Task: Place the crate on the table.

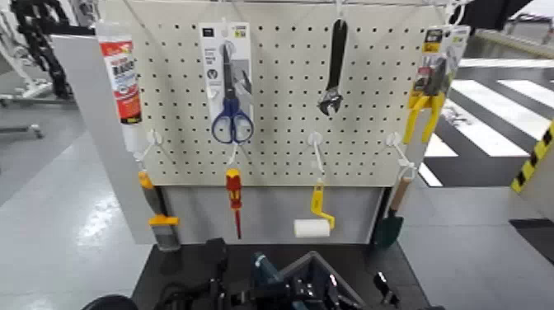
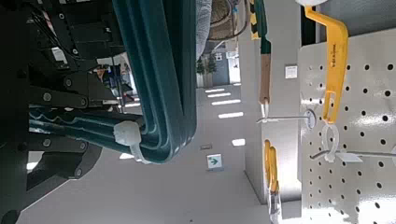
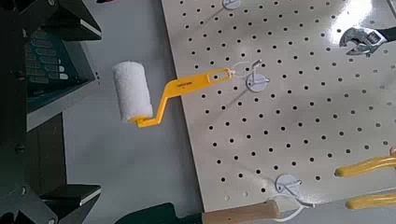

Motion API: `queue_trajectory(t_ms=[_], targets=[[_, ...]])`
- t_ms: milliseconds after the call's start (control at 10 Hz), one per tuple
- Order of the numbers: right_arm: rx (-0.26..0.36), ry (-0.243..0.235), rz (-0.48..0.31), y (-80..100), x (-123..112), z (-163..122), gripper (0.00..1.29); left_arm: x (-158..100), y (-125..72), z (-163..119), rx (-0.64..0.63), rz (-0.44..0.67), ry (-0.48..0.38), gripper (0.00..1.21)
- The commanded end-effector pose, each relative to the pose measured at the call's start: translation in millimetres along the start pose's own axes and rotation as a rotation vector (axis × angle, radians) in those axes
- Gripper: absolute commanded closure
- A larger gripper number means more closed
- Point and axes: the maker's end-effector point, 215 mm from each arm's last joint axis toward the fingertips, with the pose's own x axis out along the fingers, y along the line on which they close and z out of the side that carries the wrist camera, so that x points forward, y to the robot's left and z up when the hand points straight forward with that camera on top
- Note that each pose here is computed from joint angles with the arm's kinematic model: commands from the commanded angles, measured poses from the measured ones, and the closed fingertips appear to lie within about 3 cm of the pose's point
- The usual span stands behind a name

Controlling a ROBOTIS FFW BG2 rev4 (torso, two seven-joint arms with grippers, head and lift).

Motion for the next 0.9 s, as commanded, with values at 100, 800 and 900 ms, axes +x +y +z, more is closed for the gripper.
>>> queue_trajectory(t_ms=[100,800,900], targets=[[0.000,0.000,0.001,0.3,0.1,0.4,0.14,-0.2,-0.5,0.5,0.001,0.000,-0.002,1.19],[0.002,0.001,0.003,2.2,0.0,-0.8,0.14,-21.4,1.2,20.3,0.029,0.058,-0.024,1.19],[0.002,0.001,0.003,2.2,0.0,-0.8,0.14,-24.0,0.0,25.5,0.038,0.065,-0.024,1.19]])
